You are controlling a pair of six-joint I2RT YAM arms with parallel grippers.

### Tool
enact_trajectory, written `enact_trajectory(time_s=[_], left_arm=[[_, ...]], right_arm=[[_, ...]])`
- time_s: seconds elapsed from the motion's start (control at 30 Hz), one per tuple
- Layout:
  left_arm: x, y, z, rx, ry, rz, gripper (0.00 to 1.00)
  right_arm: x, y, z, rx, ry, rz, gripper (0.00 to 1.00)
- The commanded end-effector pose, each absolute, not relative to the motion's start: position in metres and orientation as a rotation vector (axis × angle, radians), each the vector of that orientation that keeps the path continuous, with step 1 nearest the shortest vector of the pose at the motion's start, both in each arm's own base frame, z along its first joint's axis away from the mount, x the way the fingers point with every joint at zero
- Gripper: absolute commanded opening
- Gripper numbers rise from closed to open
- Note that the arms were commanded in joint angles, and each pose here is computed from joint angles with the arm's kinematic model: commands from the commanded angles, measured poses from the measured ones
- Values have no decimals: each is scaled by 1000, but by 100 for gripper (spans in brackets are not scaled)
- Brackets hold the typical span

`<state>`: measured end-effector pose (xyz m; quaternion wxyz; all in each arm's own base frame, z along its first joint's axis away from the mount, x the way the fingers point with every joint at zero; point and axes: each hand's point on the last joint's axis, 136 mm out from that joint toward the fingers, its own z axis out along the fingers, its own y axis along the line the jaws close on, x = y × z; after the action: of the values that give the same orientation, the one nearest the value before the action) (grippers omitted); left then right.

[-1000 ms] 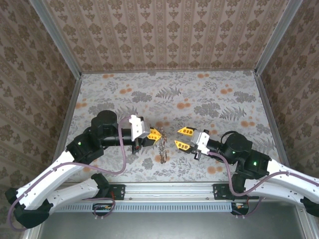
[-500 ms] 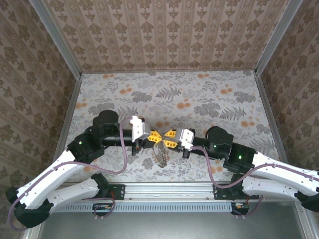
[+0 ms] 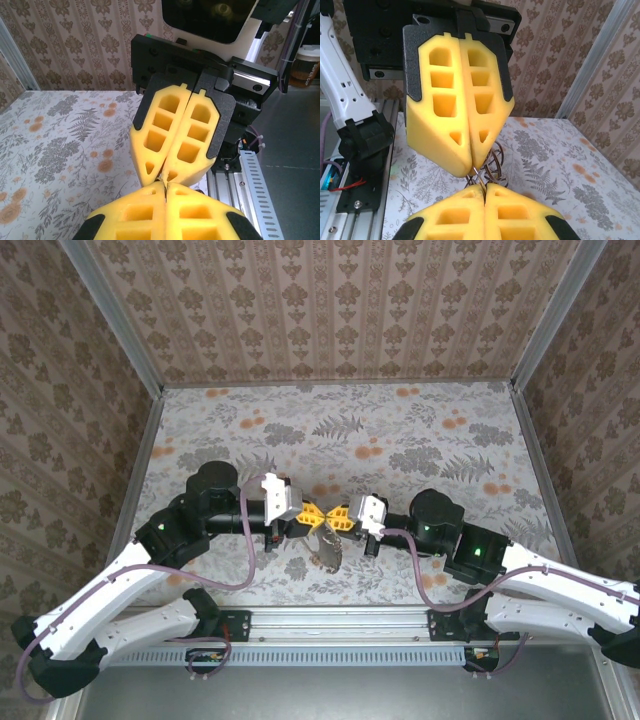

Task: Put the keys on the keyring

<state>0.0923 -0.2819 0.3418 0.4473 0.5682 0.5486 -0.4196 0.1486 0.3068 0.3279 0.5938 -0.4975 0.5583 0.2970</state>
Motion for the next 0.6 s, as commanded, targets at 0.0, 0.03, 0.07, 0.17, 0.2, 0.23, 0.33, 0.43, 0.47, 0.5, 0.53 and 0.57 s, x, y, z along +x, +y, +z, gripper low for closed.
enact_trajectory(time_s=[0.0,0.03,0.07,0.17,0.2,0.23,0.33,0.43,0.47,0.5,0.53,0.57], left_arm=[[97,-278,342,1420,1376,-953,0],[101,-276,337,1429,1409,-910,0],[105,-273,331,1445,1448,-850,2],[115,-266,318,1492,1538,-659,16],[118,-265,314,1510,1562,-603,19],[121,-264,311,1520,1582,-560,20],[123,-268,306,1549,1602,-507,20],[125,-274,308,1544,1585,-510,21],[125,-276,308,1541,1579,-515,21],[125,-278,309,1537,1574,-523,21],[126,-280,309,1538,1571,-527,21],[126,-282,309,1541,1569,-533,21]], right_arm=[[152,301,344,-1128,1281,663,0],[155,299,344,-1125,1288,639,0],[159,297,344,-1120,1302,606,0],[173,290,339,-1122,1365,491,0],[176,290,334,-1136,1387,457,0],[178,290,333,-1148,1398,434,0],[181,292,328,-1183,1419,388,0],[180,296,327,-1206,1415,388,0],[178,297,326,-1214,1412,394,0],[178,298,326,-1218,1409,398,0],[178,299,326,-1222,1409,400,0],[177,300,325,-1227,1410,402,0]])
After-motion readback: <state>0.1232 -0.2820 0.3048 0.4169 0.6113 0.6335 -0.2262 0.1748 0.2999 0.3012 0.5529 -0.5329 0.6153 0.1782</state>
